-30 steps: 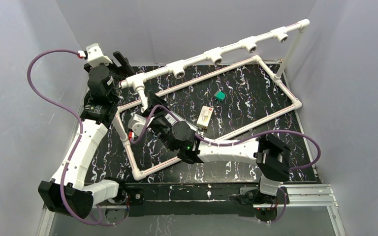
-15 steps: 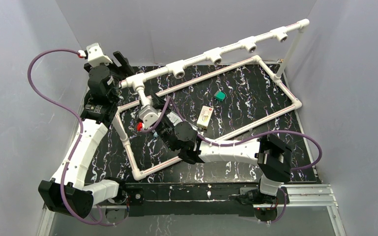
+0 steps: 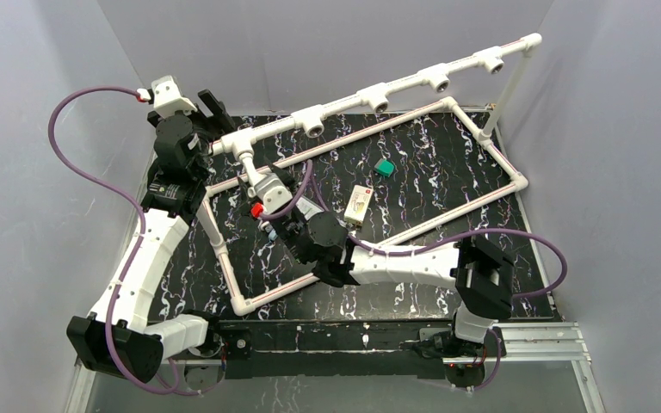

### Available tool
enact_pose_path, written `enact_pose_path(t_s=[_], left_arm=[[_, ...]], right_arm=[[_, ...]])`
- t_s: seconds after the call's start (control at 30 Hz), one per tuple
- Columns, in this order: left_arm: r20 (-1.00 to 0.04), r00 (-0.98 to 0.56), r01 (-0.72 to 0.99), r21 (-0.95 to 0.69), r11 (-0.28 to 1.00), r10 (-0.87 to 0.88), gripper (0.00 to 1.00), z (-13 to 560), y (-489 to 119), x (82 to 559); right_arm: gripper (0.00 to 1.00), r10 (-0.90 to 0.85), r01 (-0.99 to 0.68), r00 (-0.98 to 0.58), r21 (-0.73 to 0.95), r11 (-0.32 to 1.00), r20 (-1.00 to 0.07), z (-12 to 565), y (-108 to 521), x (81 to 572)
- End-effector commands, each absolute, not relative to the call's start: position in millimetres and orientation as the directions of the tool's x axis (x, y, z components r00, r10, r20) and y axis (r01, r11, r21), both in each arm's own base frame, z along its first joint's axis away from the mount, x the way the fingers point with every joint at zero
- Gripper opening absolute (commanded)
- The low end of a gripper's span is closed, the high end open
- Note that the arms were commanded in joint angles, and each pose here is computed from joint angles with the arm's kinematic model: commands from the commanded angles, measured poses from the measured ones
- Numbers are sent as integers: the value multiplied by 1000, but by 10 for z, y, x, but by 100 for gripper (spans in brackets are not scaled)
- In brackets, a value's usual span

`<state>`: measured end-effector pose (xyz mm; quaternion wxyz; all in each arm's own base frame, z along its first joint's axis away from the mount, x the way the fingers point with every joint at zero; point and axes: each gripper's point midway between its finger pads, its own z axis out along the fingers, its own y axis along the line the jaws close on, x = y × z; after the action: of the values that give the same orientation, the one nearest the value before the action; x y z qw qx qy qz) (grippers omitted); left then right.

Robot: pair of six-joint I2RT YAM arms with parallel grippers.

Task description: Install the water faucets

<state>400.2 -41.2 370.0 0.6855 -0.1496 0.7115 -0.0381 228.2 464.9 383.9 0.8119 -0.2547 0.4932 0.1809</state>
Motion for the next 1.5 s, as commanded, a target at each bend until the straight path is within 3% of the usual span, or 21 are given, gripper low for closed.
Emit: enact_pose_path(t_s=[0.0,0.1,0.2,0.53,0.8,1.1,1.27,1.47], left_arm=[[-808,-578,-115,-54,992,-111,78,1958,-595,3594],[-806,-582,-119,-49,992,-110,78,1952,-586,3600],[-806,-581,-120,-48,992,-109,78,1961,-587,3607],[-815,-564,-117,-77,990,-130,78,2104,-630,3665],[-863,-464,-111,-167,980,-200,78,2619,-727,3842],[-931,-188,-87,-300,950,-311,78,3693,-719,3969],[-922,43,-31,-385,922,-384,79,4414,-628,3791],[-860,283,158,-395,905,-425,79,5207,-628,3283]], right_arm=[[46,190,-590,335,-49,806,-923,4003,4517,2251],[65,158,-605,356,-98,790,-921,4129,4474,2203],[76,158,-637,366,-124,761,-917,4348,4423,2118],[98,120,-594,364,-131,794,-924,4957,3642,2021],[99,-22,-514,255,-154,844,-967,4692,2797,1993],[99,-136,-446,-10,-117,887,-991,3623,2130,1906],[99,-163,-362,-78,-124,924,-984,3069,1862,1920],[99,-187,-346,-134,-130,929,-973,2430,1835,2038]])
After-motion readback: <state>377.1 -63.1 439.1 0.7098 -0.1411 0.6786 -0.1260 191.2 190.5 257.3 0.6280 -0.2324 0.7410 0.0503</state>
